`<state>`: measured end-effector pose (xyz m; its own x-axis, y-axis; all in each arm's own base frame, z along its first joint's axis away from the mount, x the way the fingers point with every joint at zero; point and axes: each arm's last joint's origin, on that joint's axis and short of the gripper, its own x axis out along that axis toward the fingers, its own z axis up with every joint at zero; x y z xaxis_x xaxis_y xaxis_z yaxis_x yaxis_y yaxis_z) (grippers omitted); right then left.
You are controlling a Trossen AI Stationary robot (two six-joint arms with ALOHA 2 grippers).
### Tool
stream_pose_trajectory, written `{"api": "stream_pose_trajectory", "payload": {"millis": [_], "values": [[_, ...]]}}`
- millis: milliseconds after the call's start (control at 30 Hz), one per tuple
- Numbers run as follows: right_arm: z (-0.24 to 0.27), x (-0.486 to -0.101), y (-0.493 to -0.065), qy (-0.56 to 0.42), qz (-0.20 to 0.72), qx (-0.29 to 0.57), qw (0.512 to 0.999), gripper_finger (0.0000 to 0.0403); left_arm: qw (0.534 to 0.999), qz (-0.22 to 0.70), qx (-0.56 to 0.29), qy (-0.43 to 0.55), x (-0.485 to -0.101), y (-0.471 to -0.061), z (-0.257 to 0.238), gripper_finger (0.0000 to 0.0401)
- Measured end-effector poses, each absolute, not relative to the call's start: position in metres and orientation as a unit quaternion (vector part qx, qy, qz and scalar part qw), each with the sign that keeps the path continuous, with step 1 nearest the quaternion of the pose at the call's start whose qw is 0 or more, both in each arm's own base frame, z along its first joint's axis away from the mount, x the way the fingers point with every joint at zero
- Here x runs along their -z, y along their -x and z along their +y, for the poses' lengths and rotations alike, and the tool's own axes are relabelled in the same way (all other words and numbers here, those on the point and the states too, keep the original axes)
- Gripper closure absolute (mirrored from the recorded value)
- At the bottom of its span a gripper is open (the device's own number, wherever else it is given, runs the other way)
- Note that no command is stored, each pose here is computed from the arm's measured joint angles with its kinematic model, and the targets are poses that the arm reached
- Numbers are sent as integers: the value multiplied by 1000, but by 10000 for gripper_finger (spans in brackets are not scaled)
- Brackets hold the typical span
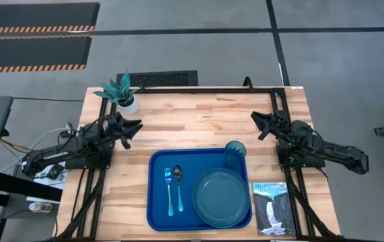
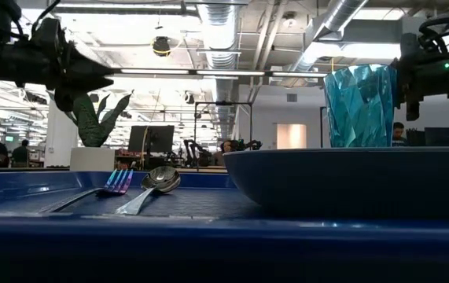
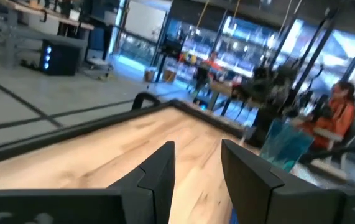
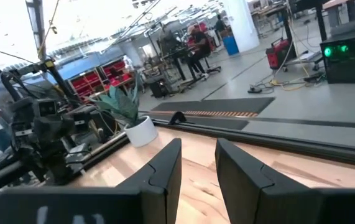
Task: Pick and place plate/cup/fork/spoon on tray
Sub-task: Return to Home Position
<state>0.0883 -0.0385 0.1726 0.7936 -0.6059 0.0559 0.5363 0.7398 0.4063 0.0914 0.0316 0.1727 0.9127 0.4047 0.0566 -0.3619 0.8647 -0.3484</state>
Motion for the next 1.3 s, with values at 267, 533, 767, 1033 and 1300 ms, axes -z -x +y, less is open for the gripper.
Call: {"api": "stream_pose_trajectory", "payload": {"millis": [267,533,767,1033,1300], "values": [[-38,-172,-88,-189,-91,308,928,280,966,-50,-197,157,-171,-92,31,282],[-39,-172,-88,-190,-90,308,928,280,967,-50,-197,157,-171,-92,31,282],[-39,-172,-88,-190,-90,308,928,280,967,-49,-197,157,-171,-92,31,282],[-39,-172,-88,-190,-90,308,928,280,967,-49,-197,157,-171,-92,31,282],[-39,-172,-88,-189,-89,308,928,280,967,-49,-197,157,-171,-92,31,282]]}}
